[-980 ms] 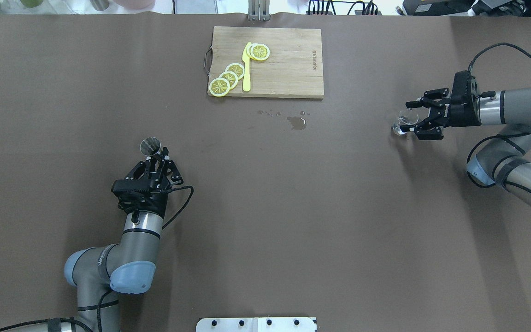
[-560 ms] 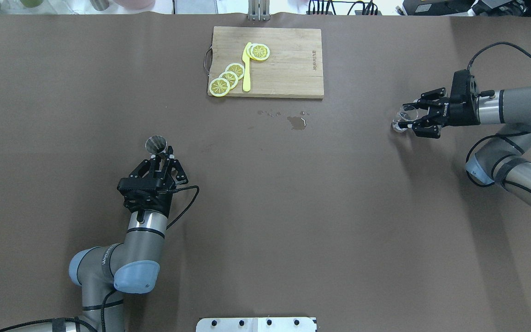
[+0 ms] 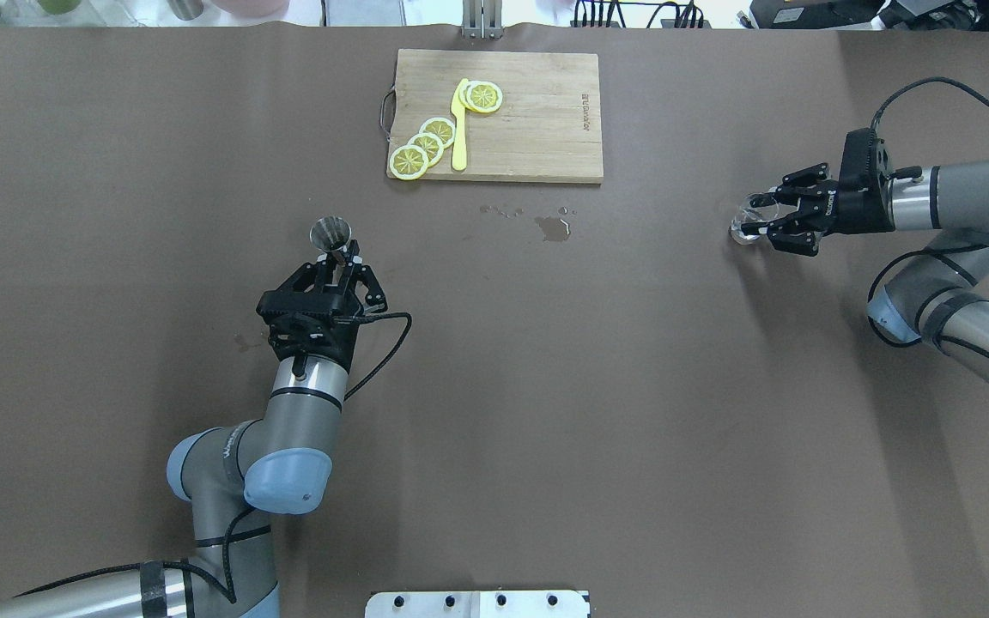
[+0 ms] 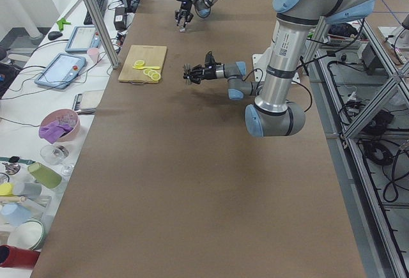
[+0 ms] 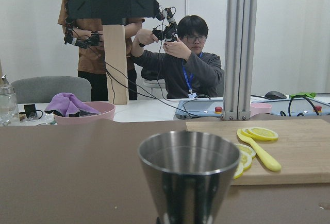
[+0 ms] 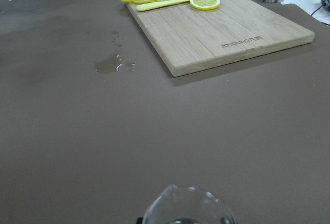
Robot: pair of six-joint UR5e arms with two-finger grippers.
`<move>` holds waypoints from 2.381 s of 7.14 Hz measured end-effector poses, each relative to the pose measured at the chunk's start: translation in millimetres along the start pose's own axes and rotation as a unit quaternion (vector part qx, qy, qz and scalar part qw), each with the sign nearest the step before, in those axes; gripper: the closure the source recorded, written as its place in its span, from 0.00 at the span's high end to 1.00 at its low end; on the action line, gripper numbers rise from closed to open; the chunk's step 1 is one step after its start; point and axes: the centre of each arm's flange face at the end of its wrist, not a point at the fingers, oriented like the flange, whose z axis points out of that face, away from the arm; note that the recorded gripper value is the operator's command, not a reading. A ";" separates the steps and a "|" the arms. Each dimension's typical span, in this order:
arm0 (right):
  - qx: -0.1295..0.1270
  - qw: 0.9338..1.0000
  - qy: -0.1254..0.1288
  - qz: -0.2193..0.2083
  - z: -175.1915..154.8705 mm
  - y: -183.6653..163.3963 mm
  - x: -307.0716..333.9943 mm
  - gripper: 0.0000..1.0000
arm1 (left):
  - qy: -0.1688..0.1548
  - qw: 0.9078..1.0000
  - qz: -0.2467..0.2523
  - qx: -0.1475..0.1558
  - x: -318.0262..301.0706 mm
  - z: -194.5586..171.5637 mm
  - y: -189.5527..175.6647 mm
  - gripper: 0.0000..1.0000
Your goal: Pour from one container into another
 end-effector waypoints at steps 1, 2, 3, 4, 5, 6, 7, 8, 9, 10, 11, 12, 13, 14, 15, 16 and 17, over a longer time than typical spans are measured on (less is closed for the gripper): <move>0.003 1.000 0.000 0.012 -6.4 -7.7 4.7 0.00 | 0.007 1.000 0.000 -0.006 10.7 14.9 -17.5 0.00; 0.006 1.000 0.000 0.021 -16.9 -20.9 11.4 0.00 | 0.013 1.000 0.009 -0.008 25.1 27.9 -32.6 0.00; 0.002 1.000 -0.001 0.030 -28.1 -37.2 17.4 0.00 | 0.016 1.000 0.017 -0.007 44.2 39.2 -42.3 0.00; -0.007 0.999 -0.005 0.038 -35.1 -58.1 20.9 0.00 | 0.016 1.000 0.021 -0.007 66.1 46.5 -50.2 0.00; -0.017 0.999 -0.010 0.041 -36.0 -79.8 20.6 0.00 | 0.014 0.999 0.028 -0.009 91.0 50.8 -61.4 0.00; -0.025 0.999 -0.016 0.042 -33.9 -99.3 18.0 0.00 | 0.013 0.999 0.034 -0.013 115.6 53.1 -73.4 0.00; -0.032 0.998 -0.023 0.043 -31.9 -117.2 14.2 0.00 | 0.014 0.999 0.037 -0.018 137.8 56.5 -81.9 0.00; -0.038 0.998 -0.031 0.043 -31.9 -131.7 10.8 0.00 | 0.012 0.999 0.046 -0.021 154.9 61.0 -86.2 0.00; -0.043 0.997 -0.041 0.044 -35.3 -146.0 8.3 0.00 | 0.010 0.998 0.063 -0.024 172.3 63.9 -92.9 0.00; -0.045 0.997 -0.045 0.044 -42.7 -162.7 6.7 0.00 | 0.007 0.996 0.080 -0.026 188.8 66.0 -100.3 0.00; -0.046 0.997 -0.045 0.045 -49.6 -180.4 -1.5 0.00 | 0.003 0.995 0.095 -0.029 201.2 68.1 -104.6 0.00; -0.048 0.997 -0.047 0.047 -54.7 -195.9 -16.9 0.00 | 0.001 0.993 0.114 -0.030 210.9 69.0 -109.1 0.00; -0.048 0.997 -0.049 0.045 -59.3 -211.8 -32.2 0.00 | 0.001 0.990 0.135 -0.031 220.0 69.9 -113.5 0.00; -0.051 0.996 -0.052 0.046 -59.1 -226.1 -44.2 0.00 | 0.000 0.989 0.147 -0.031 228.8 72.1 -115.2 0.00; -0.060 0.995 -0.054 0.049 -56.6 -238.6 -53.0 0.00 | -0.002 0.987 0.155 -0.032 236.3 74.9 -115.1 0.00; -0.068 0.995 -0.053 0.048 -55.5 -246.8 -54.7 0.00 | -0.005 0.986 0.162 -0.035 242.5 77.0 -115.4 0.00; -0.075 0.995 -0.051 0.044 -55.0 -251.9 -53.1 0.00 | -0.010 0.985 0.170 -0.038 248.9 78.2 -117.1 0.00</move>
